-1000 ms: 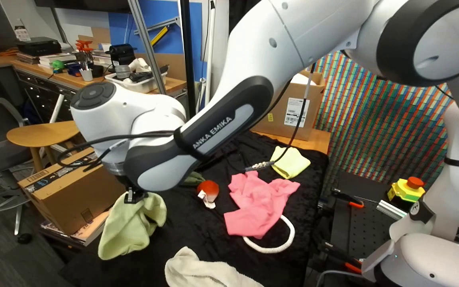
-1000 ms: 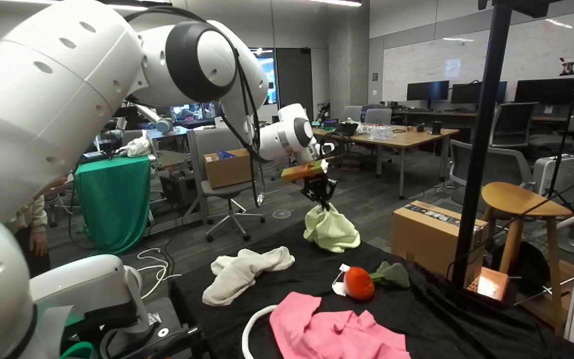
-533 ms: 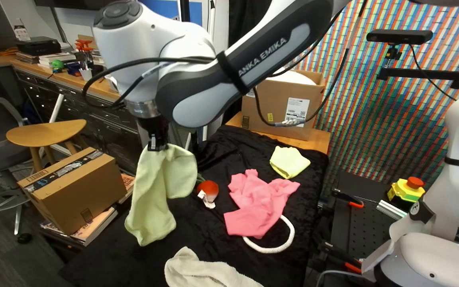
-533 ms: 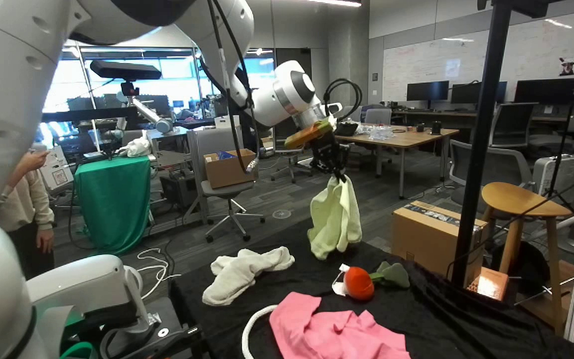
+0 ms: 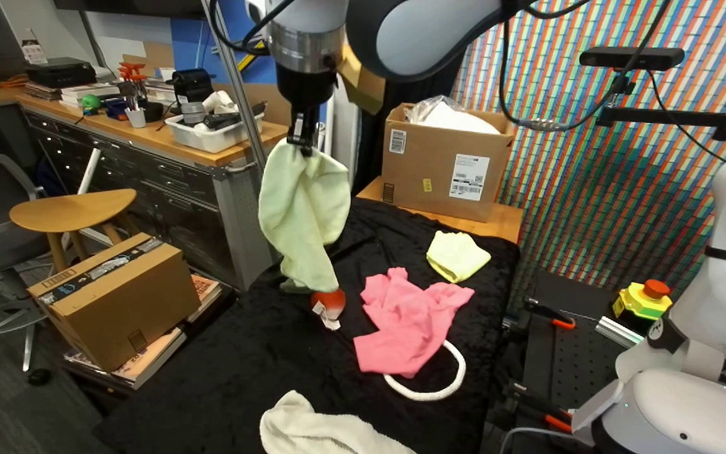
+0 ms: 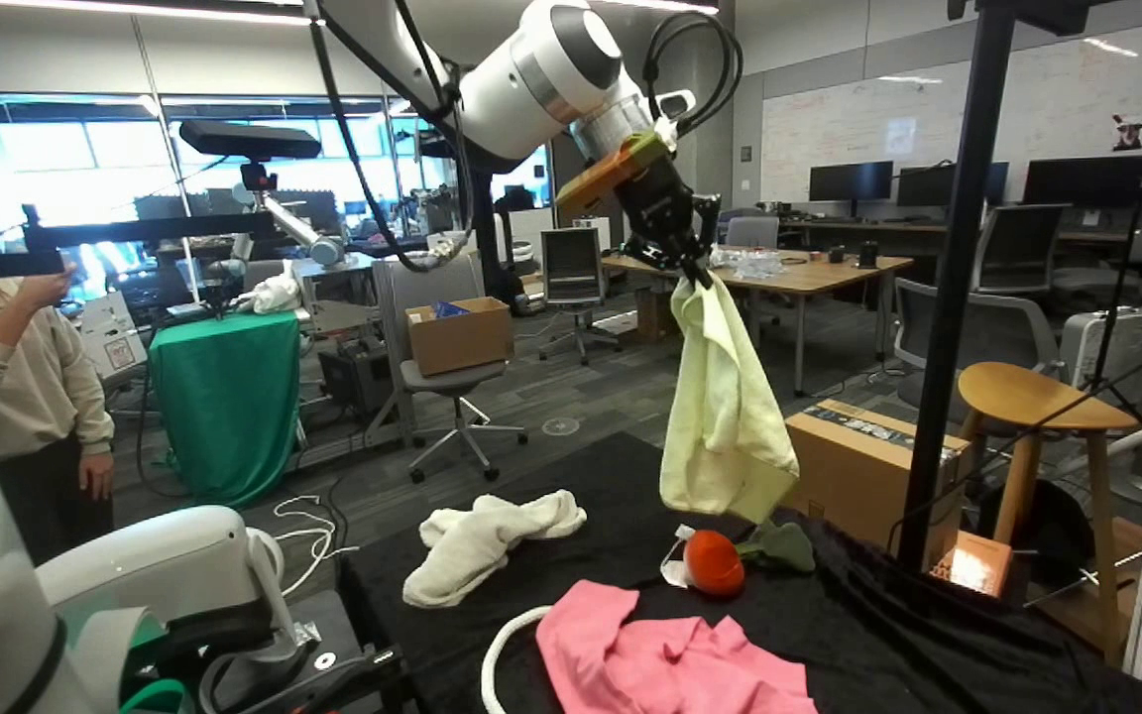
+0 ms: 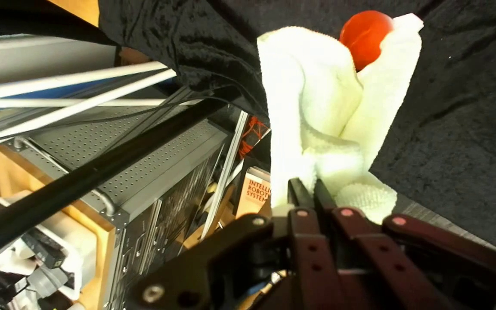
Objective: Stack the objects on the table together
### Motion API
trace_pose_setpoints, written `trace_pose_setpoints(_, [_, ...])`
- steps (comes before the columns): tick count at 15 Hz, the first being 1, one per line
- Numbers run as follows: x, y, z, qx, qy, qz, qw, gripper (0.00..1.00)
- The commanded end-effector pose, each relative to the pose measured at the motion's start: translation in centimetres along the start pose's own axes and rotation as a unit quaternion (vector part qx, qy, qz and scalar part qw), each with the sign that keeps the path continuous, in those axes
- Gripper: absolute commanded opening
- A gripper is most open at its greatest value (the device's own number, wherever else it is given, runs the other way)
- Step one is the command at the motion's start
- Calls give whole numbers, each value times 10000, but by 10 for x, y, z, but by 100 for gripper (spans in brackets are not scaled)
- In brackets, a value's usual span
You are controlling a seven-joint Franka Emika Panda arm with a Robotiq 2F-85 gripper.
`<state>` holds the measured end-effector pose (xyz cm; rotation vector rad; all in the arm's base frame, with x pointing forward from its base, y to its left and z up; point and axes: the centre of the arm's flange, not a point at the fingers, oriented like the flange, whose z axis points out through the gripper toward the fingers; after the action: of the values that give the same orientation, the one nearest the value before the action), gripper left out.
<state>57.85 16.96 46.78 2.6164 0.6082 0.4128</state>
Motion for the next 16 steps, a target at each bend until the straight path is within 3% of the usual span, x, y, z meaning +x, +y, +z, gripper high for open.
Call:
trace_pose_setpoints(1, [-42, 29, -43, 98, 166, -206, 9996, 4])
trace_pose_setpoints(5, [-63, 41, -62, 539, -150, -1050, 9929, 4])
trace_pose_setpoints(9, [-81, 31, -62, 807, -738, -1955, 9746, 4])
trace_pose_setpoints(13, [-84, 15, -38, 877, -1226, -2373, 9597, 4])
trace_pose_setpoints(16, [-87, 2, -4, 938, -1488, -2405, 9546, 4])
